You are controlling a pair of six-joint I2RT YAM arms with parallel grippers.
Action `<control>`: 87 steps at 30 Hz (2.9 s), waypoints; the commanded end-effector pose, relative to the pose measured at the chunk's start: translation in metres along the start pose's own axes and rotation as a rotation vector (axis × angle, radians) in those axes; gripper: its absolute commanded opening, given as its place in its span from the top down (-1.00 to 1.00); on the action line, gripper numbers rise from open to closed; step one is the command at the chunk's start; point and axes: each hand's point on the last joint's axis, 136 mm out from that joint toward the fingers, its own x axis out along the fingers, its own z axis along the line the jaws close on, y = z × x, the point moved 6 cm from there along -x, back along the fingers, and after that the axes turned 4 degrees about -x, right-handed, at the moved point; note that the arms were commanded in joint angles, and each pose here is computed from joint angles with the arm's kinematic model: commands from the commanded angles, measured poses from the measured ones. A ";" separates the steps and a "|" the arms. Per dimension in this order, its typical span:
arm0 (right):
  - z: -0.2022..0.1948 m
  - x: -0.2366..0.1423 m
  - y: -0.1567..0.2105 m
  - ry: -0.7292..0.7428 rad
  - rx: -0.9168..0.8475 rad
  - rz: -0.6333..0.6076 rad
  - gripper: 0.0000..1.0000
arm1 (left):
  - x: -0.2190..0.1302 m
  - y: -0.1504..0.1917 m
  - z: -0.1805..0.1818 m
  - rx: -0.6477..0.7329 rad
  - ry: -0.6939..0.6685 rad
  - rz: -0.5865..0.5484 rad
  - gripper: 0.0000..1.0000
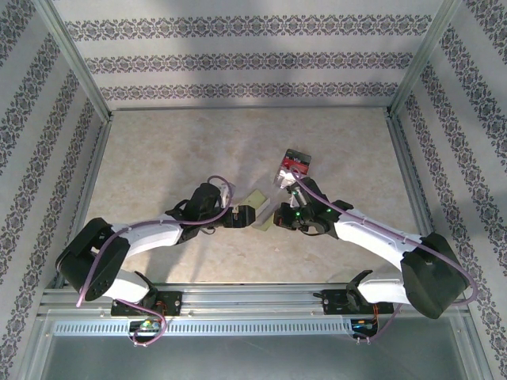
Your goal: Take the credit cards out of the card holder
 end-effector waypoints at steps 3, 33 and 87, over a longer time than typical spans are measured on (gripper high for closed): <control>0.017 -0.008 -0.005 -0.030 -0.018 -0.034 1.00 | -0.003 -0.007 -0.007 -0.012 0.060 -0.036 -1.00; 0.067 -0.024 -0.027 -0.180 -0.255 -0.135 1.00 | 0.005 -0.023 0.016 -0.055 -0.161 -0.094 -0.66; 0.238 -0.125 -0.113 -0.672 -0.908 -0.407 1.00 | -0.113 -0.138 -0.016 -0.749 0.767 -0.258 -0.99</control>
